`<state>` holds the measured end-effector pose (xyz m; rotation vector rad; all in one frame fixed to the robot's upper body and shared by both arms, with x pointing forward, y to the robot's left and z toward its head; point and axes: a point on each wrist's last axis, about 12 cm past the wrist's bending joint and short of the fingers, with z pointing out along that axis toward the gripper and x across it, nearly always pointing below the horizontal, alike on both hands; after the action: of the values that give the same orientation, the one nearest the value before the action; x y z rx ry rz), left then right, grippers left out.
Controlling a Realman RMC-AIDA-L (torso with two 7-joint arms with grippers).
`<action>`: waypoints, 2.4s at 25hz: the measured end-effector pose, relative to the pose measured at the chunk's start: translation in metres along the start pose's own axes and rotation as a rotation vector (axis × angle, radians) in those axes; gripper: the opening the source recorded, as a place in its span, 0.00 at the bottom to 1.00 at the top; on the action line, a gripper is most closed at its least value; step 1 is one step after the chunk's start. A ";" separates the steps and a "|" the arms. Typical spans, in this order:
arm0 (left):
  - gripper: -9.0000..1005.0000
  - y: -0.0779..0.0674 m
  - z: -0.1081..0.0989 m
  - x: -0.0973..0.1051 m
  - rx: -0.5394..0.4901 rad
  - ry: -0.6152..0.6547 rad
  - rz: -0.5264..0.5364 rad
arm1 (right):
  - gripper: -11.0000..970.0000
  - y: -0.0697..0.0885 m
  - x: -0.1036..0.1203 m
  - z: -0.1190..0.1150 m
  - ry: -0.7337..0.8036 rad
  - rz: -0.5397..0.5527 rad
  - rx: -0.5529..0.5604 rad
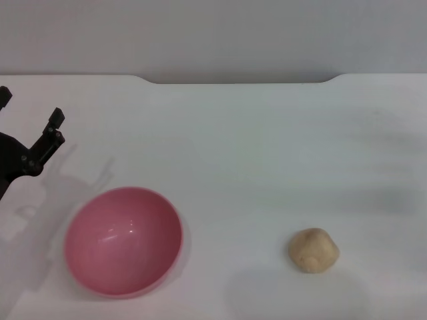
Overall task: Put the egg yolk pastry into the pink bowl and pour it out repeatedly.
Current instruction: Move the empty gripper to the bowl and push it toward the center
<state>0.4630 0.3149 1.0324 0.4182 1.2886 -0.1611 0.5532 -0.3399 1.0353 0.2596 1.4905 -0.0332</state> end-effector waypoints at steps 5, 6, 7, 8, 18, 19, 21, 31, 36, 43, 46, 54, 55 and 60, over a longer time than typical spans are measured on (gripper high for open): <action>0.82 0.005 0.006 -0.004 -0.011 -0.030 -0.129 | 0.57 0.002 0.000 0.001 0.000 0.061 -0.013; 0.81 0.017 0.022 -0.008 -0.001 -0.045 -0.252 | 0.57 0.003 -0.001 0.001 0.000 0.086 -0.014; 0.81 0.017 0.022 -0.008 -0.001 -0.045 -0.252 | 0.57 0.003 -0.001 0.001 0.000 0.086 -0.014; 0.81 0.023 0.030 -0.010 0.003 -0.040 -0.298 | 0.57 0.003 -0.001 0.001 0.000 0.094 -0.015; 0.80 0.053 0.139 -0.043 0.229 0.351 -0.458 | 0.57 0.015 0.002 0.003 0.023 0.072 -0.091; 0.80 0.053 0.146 -0.050 0.261 0.390 -0.454 | 0.57 0.016 0.002 0.003 0.024 0.071 -0.096; 0.80 0.055 0.159 -0.064 0.299 0.469 -0.473 | 0.57 0.017 0.002 0.003 0.025 0.069 -0.102; 0.80 0.081 0.151 -0.115 0.253 1.008 -0.610 | 0.57 0.018 0.002 0.003 0.025 0.068 -0.105; 0.64 0.081 0.125 -0.123 0.236 1.200 -0.604 | 0.57 0.019 0.000 0.006 0.019 0.066 -0.109; 0.64 0.062 0.112 -0.139 0.275 1.408 -0.488 | 0.57 0.025 -0.003 0.013 0.015 0.067 -0.123; 0.64 0.054 0.113 -0.138 0.294 1.441 -0.480 | 0.57 0.028 -0.004 0.015 0.012 0.066 -0.131; 0.64 0.047 0.114 -0.128 0.306 1.472 -0.498 | 0.57 0.029 -0.003 0.014 0.020 0.057 -0.145; 0.64 0.046 0.113 -0.126 0.308 1.477 -0.502 | 0.57 0.028 -0.003 0.013 0.021 0.057 -0.142; 0.64 0.042 0.112 -0.110 0.311 1.510 -0.518 | 0.57 0.027 -0.002 0.012 0.022 0.060 -0.136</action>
<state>0.5470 0.2972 1.1700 0.4555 2.8798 -0.5446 0.5701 -0.3166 1.0422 0.1951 1.4993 0.1189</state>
